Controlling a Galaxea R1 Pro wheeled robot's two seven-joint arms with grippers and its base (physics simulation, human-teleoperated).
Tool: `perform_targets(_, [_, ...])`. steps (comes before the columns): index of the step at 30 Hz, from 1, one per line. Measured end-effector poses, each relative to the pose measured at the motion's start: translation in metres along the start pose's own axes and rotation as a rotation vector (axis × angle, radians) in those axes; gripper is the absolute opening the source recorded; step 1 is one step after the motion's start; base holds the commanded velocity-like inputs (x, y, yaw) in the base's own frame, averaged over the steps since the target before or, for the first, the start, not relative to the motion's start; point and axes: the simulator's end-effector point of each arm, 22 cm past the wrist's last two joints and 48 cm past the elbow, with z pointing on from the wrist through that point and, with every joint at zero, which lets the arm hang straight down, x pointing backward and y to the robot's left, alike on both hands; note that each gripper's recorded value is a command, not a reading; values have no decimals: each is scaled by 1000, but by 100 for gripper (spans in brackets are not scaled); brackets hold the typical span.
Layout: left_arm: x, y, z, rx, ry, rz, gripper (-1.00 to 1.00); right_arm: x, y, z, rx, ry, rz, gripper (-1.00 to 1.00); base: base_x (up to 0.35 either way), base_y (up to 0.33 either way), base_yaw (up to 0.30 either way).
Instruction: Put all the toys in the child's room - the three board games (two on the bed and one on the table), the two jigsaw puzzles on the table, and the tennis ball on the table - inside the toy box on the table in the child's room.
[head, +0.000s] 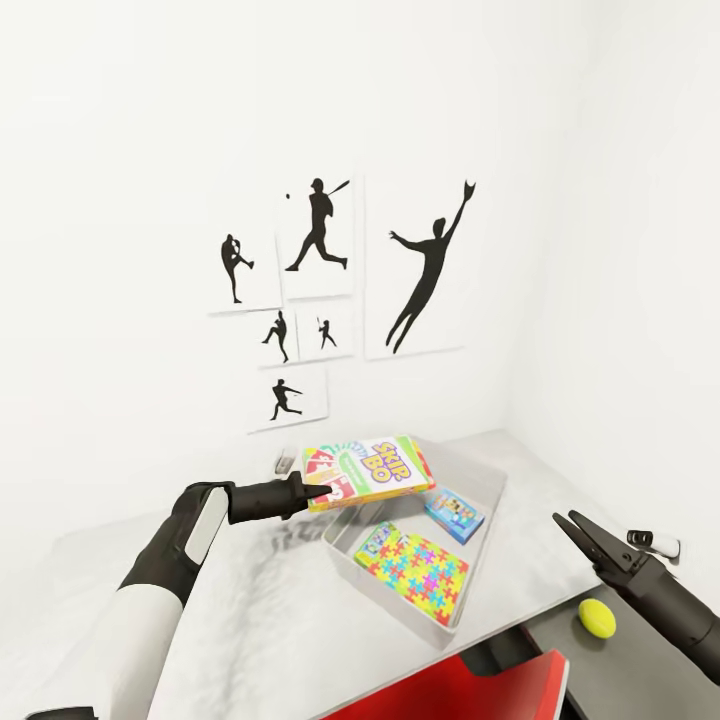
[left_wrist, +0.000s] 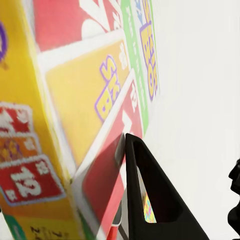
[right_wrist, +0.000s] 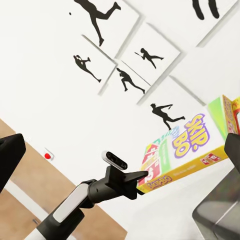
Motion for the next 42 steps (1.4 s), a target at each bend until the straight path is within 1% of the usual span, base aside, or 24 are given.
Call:
perform_targets(12, [1, -1, 1, 1, 1, 0, -100, 0, 0, 0, 0, 0, -1, 100, 19, -50, 3])
perform_targets(19, [0, -1, 1, 2, 1, 0, -100, 0, 0, 0, 0, 0, -2, 100, 1, -152, 0])
perform_targets(42, [0, -1, 1, 3, 0, 0, -100, -1, 0, -1, 1, 1, -2, 100, 15, -10, 0])
